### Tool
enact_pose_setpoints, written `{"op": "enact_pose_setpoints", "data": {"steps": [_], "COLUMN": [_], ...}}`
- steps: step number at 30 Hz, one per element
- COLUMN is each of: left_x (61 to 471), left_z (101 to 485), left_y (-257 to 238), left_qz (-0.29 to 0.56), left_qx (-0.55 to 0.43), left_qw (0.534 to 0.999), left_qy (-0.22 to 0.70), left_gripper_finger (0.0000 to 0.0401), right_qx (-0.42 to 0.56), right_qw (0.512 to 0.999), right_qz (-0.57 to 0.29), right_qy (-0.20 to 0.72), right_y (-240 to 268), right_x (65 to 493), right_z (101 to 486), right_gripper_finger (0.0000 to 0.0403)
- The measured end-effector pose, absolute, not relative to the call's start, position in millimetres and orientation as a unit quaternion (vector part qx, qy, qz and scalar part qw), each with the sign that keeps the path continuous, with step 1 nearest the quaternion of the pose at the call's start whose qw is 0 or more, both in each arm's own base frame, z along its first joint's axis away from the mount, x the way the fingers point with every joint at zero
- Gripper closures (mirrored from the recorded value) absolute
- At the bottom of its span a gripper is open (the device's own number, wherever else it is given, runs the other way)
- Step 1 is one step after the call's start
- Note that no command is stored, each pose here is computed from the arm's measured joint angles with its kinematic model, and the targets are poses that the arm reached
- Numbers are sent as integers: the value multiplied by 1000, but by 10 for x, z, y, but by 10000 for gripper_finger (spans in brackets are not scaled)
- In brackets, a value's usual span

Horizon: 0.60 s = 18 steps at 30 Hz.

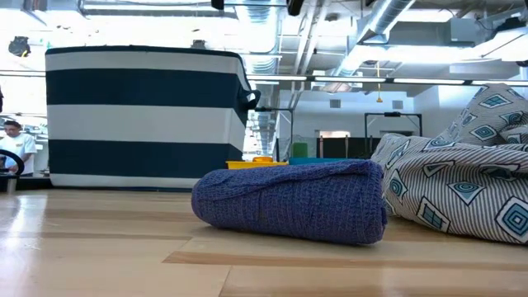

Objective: Pick & place medical supplies in basket/bin
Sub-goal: Put the red bandage into the right blue bin

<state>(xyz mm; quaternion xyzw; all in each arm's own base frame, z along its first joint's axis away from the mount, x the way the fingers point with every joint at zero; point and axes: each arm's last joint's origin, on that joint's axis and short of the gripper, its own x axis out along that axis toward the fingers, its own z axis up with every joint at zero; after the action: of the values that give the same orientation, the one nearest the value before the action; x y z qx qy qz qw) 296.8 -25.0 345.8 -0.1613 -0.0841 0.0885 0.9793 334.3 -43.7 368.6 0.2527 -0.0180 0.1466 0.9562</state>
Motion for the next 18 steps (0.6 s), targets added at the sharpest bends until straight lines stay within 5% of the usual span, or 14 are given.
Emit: {"op": "enact_pose_setpoints", "data": {"steps": [11, 18], "left_x": [2968, 2964], "left_z": [3457, 3406], "left_y": [-251, -269], "left_qz": [88, 90], "left_qx": [-161, -168], "left_qw": [979, 981], "left_qy": [-83, -48], "left_gripper_finger": [299, 266], "right_qx": [244, 238], "right_qw": [958, 960], "right_qz": [149, 148], "right_qy": [-24, -18], "right_y": [-430, -432], "right_x": [3316, 3318], "right_z": [3719, 3697], "right_gripper_finger": [291, 316]}}
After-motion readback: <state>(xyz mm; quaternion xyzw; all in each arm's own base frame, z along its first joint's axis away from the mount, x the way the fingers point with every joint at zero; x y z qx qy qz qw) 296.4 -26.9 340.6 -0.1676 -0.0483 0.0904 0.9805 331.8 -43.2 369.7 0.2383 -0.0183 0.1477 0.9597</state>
